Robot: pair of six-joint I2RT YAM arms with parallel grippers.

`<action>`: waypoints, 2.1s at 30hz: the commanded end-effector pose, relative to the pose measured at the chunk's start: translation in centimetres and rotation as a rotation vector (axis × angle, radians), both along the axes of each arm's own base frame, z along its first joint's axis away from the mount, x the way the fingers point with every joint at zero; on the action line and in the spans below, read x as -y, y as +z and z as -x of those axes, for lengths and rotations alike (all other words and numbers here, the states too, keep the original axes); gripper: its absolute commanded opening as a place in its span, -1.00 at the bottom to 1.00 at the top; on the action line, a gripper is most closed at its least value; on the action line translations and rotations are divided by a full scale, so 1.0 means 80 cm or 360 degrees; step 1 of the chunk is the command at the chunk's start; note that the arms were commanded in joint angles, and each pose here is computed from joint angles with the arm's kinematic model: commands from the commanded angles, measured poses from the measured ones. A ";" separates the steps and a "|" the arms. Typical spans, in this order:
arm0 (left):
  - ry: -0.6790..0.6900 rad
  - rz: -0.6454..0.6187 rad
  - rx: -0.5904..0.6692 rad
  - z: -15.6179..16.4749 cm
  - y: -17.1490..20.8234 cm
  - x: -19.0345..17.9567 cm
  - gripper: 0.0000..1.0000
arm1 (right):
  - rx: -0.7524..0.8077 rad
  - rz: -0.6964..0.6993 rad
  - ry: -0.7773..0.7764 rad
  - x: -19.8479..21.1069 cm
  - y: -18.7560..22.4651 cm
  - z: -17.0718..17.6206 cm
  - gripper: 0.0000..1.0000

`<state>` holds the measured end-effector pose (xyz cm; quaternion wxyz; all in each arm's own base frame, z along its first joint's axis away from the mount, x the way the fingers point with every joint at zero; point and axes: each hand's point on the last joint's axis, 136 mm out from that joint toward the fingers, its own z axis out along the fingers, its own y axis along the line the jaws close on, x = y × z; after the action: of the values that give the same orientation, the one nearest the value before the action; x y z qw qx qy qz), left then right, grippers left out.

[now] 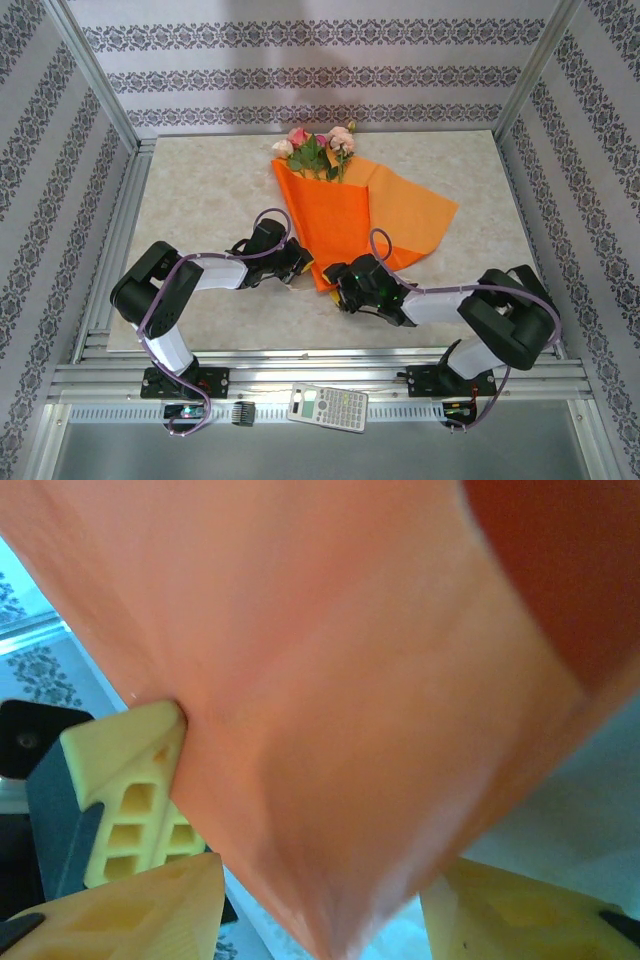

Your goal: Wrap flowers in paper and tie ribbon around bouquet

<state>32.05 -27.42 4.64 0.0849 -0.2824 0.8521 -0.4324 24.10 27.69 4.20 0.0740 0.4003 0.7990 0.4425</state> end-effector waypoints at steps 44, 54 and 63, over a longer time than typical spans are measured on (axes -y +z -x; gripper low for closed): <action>0.0019 -0.0024 0.0016 -0.009 0.004 -0.021 -0.73 | 0.0197 -0.0132 -0.0291 -0.002 -0.001 -0.010 -1.00; -0.0070 0.0094 -0.0048 0.037 0.026 0.000 -0.03 | 0.0179 -0.0187 -0.0300 -0.013 0.004 -0.018 -1.00; -0.0028 0.0029 -0.0040 0.019 0.006 0.004 -0.08 | 0.0185 -0.0210 -0.0302 -0.015 0.012 -0.022 -1.00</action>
<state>29.51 -27.32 4.38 0.0482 -0.2831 0.8544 -0.4330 25.33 28.38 4.22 0.1330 0.4527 0.7282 0.4970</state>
